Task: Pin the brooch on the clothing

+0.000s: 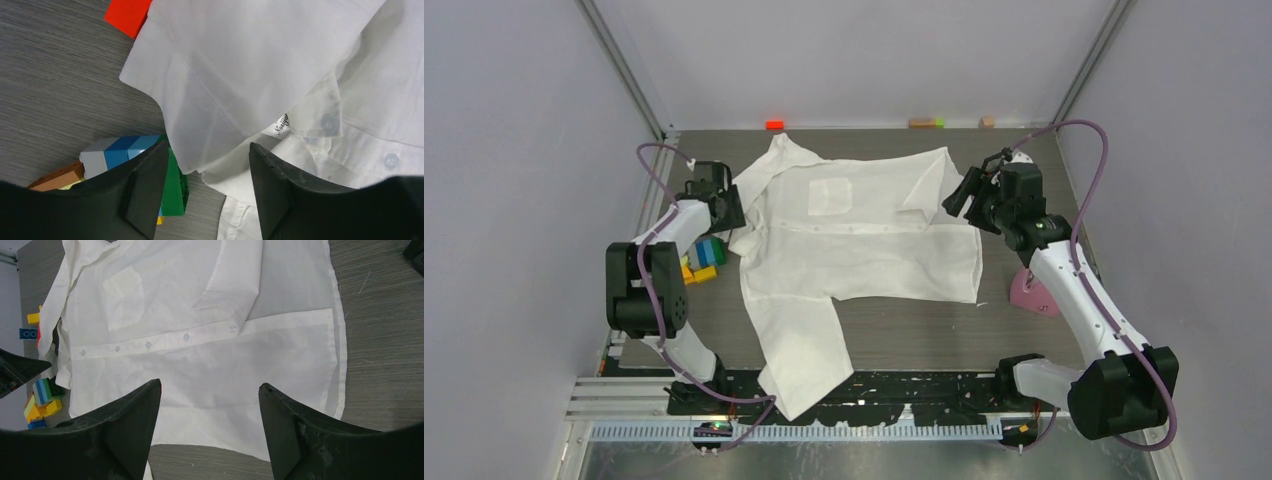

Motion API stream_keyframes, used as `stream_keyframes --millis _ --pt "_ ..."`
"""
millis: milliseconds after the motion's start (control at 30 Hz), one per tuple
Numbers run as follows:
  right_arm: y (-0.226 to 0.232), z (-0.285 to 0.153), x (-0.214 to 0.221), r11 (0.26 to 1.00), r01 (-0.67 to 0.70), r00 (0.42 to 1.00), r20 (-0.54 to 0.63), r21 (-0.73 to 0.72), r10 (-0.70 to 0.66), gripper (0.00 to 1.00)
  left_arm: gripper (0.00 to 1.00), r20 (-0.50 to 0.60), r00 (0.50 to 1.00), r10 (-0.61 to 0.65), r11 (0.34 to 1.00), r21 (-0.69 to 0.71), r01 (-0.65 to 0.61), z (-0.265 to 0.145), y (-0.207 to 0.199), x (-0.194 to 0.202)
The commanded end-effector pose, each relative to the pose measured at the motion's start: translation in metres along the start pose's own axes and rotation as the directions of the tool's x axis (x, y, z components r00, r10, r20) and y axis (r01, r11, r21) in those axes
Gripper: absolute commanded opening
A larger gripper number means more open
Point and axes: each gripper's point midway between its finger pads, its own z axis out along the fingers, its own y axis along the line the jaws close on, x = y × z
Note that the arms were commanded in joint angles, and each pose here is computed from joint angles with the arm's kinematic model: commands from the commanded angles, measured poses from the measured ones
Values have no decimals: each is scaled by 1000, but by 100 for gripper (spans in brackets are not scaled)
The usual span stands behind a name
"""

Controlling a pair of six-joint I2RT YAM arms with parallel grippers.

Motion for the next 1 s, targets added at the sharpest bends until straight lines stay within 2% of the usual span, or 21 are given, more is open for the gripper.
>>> stream_keyframes --millis 0,167,300,433,600,833,967 --pt "6 -3 -4 1000 -14 1000 14 -26 14 76 58 62 998 24 999 -49 -21 5 7 -23" --pt "7 -6 -5 1000 -12 1000 19 -26 12 74 28 62 997 46 996 -76 -42 9 11 -27" --pt "8 -15 -11 1000 0 999 43 -23 1 74 1 110 993 41 997 -69 -33 3 8 -44" --pt "8 -24 -15 1000 6 998 65 -18 -5 73 0 201 980 9 1000 -8 -8 -15 -6 -82" --pt "4 -29 -20 1000 11 995 94 3 -11 73 0 312 950 28 992 105 -64 -33 -55 -138" --pt "-9 -25 -26 997 5 992 123 79 -14 73 0 357 930 91 958 223 -179 -13 -137 -186" --pt "-15 -18 -29 994 -10 991 135 108 -5 72 0 408 910 68 929 308 -207 -10 -187 -211"
